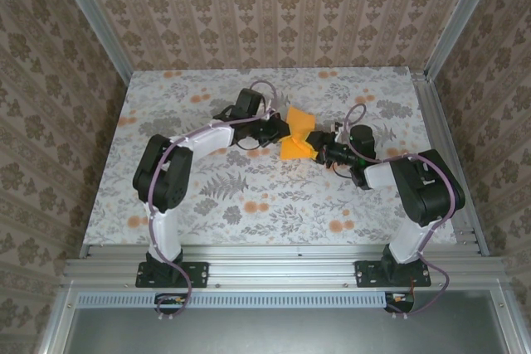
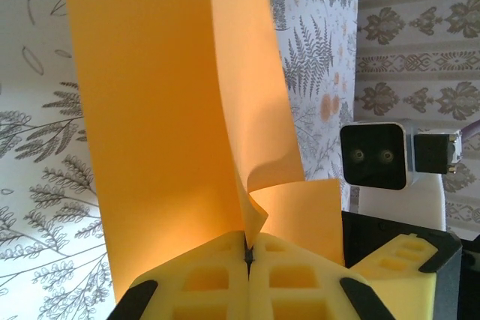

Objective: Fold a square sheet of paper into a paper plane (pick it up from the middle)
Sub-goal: Place the paper at the center of the table.

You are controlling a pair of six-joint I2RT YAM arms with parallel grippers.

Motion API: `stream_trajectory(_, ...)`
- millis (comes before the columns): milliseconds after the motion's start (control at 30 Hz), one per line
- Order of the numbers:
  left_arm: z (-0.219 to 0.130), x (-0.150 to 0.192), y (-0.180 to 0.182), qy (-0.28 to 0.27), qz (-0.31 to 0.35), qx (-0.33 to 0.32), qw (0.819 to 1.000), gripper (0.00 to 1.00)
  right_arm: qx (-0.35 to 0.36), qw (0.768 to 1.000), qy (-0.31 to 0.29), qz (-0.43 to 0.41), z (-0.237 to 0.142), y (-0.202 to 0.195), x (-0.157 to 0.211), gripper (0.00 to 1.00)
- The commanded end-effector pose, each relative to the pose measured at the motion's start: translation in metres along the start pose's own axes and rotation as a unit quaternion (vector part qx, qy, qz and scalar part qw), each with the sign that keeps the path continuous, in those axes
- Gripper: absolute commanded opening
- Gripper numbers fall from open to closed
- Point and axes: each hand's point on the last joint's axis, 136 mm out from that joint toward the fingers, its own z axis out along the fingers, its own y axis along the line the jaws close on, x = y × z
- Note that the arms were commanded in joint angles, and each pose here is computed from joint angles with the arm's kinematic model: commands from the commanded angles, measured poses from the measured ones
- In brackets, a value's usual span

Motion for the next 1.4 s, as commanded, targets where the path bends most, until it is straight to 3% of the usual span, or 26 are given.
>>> stream_trajectory(0,-0.016,-0.003,-0.021,-0.011,0.006,0.030,0.999,0.03,-0.012,1.000,0.007,-0.008,-0.002,0.006,0.004,0.31)
stream_trajectory(167,-0.021,-0.006,-0.021,-0.016,0.009,0.030,0.999,0.10,0.000,1.000,0.007,-0.016,-0.004,0.007,0.003,0.17)
stream_trajectory(233,-0.022,-0.007,-0.020,-0.015,0.011,0.028,0.999,0.18,0.024,0.999,0.010,-0.030,-0.006,0.005,0.004,0.13)
stream_trajectory(333,-0.029,-0.010,-0.020,-0.018,0.021,0.020,0.999,0.32,0.092,0.993,0.012,-0.073,-0.015,-0.002,0.005,0.09)
stream_trajectory(400,-0.038,-0.012,-0.018,-0.023,0.030,0.007,0.999,0.38,0.183,0.975,0.005,-0.125,-0.032,-0.013,0.002,0.06)
stream_trajectory(500,-0.056,-0.014,-0.018,-0.030,0.048,-0.007,0.998,0.44,0.327,0.921,-0.015,-0.212,-0.067,-0.021,-0.009,0.04)
stream_trajectory(700,-0.091,-0.025,-0.010,-0.059,0.072,-0.044,0.995,0.52,0.553,0.753,-0.053,-0.354,-0.119,-0.008,-0.029,0.04)
stream_trajectory(833,-0.116,-0.034,0.003,-0.077,0.068,-0.060,0.993,0.54,0.637,0.644,-0.058,-0.419,-0.120,0.009,-0.030,0.04)
stream_trajectory(933,-0.137,-0.037,0.015,-0.091,0.062,-0.072,0.991,0.55,0.673,0.585,-0.044,-0.450,-0.108,0.007,-0.025,0.05)
stream_trajectory(1000,-0.147,-0.037,0.021,-0.097,0.054,-0.071,0.991,0.55,0.685,0.562,-0.031,-0.463,-0.095,0.002,-0.019,0.06)
stream_trajectory(1100,-0.155,-0.033,0.027,-0.098,0.048,-0.071,0.992,0.55,0.686,0.546,-0.003,-0.480,-0.067,-0.011,-0.004,0.07)
stream_trajectory(1200,-0.159,-0.031,0.029,-0.096,0.044,-0.066,0.992,0.55,0.683,0.546,0.028,-0.484,-0.045,-0.024,0.013,0.10)
stream_trajectory(1267,-0.160,-0.027,0.027,-0.088,0.043,-0.052,0.994,0.56,0.672,0.563,0.052,-0.479,-0.030,-0.036,0.025,0.12)
stream_trajectory(1367,-0.161,-0.025,0.029,-0.082,0.040,-0.046,0.995,0.56,0.629,0.625,0.091,-0.452,-0.008,-0.053,0.049,0.19)
